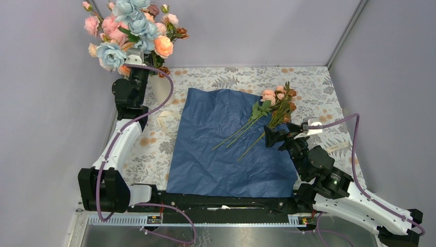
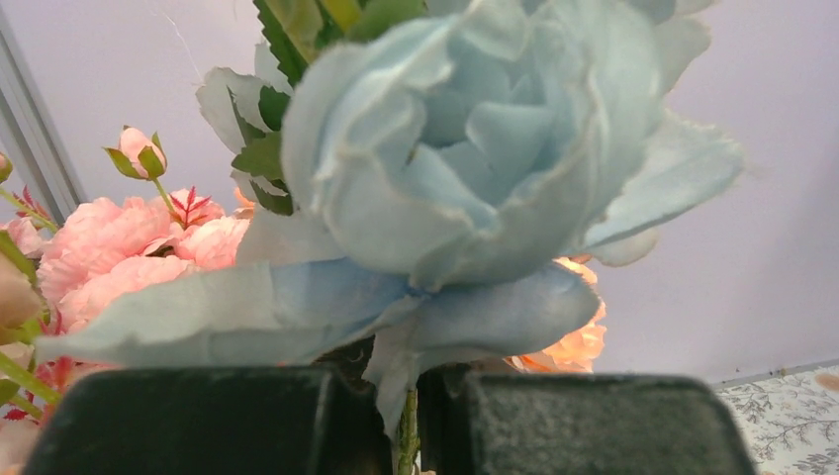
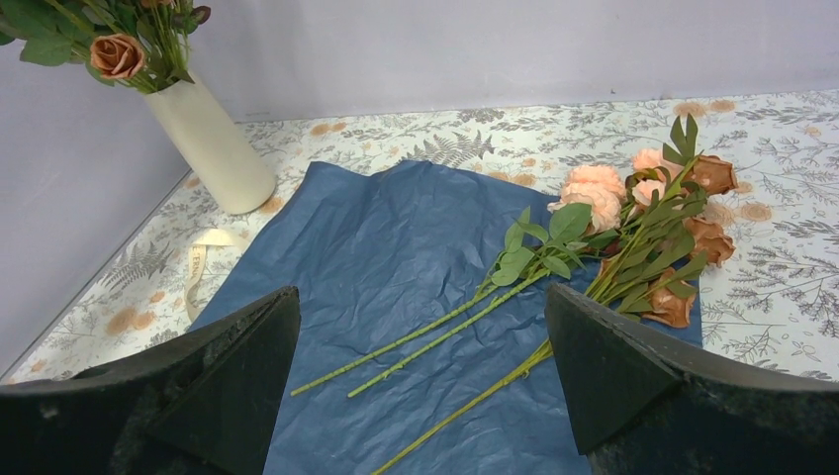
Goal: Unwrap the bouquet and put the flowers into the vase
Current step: Insert the fake flower into the vase.
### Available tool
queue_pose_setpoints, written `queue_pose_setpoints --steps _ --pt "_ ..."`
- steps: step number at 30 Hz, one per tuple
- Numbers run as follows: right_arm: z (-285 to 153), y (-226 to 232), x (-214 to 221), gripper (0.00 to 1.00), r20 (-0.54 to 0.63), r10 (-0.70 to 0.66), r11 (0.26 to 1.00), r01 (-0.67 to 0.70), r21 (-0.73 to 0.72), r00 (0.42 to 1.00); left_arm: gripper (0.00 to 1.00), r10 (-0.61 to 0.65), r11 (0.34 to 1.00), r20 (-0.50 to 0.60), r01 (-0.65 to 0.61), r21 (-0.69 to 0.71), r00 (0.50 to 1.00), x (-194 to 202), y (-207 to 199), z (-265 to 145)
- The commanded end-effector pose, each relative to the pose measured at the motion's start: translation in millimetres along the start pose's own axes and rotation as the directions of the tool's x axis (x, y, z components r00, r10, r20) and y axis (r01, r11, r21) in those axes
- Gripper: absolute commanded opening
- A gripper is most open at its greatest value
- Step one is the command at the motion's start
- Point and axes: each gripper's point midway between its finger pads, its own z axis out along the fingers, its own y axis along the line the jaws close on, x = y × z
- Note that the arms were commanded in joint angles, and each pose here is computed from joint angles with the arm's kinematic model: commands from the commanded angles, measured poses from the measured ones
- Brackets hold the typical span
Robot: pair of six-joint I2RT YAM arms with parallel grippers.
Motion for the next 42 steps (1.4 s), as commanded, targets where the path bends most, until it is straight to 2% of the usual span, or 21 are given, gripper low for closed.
queue_pose_setpoints --steps 1,14,30,42 --pt "0.7 -6.8 -6.9 1.0 0.031 0.031 0.999 -0.033 0.039 0.999 0.0 -0.014 0.999 0.036 0.015 -0.043 0.999 -2.7 10.7 0.0" --pt "-0.4 -6.5 -6.8 1.0 0.033 0.038 0.999 -0.039 0.032 0.999 0.0 -0.063 0.995 -0.007 0.062 -0.073 0.998 19.7 13.2 -13.6" --pt "-3.8 -9.6 -1.2 0.99 0.017 0.037 0.999 -0.037 0.031 0.999 0.0 -0.112 0.988 -0.115 0.098 -0.121 0.987 69.2 20.0 -29.0" --pt "-5.9 -11.9 -1.2 0.99 0.022 0.048 0.998 -0.048 0.033 0.999 0.0 -0.093 0.989 -0.193 0.067 -0.134 0.977 103.8 22.3 -39.5"
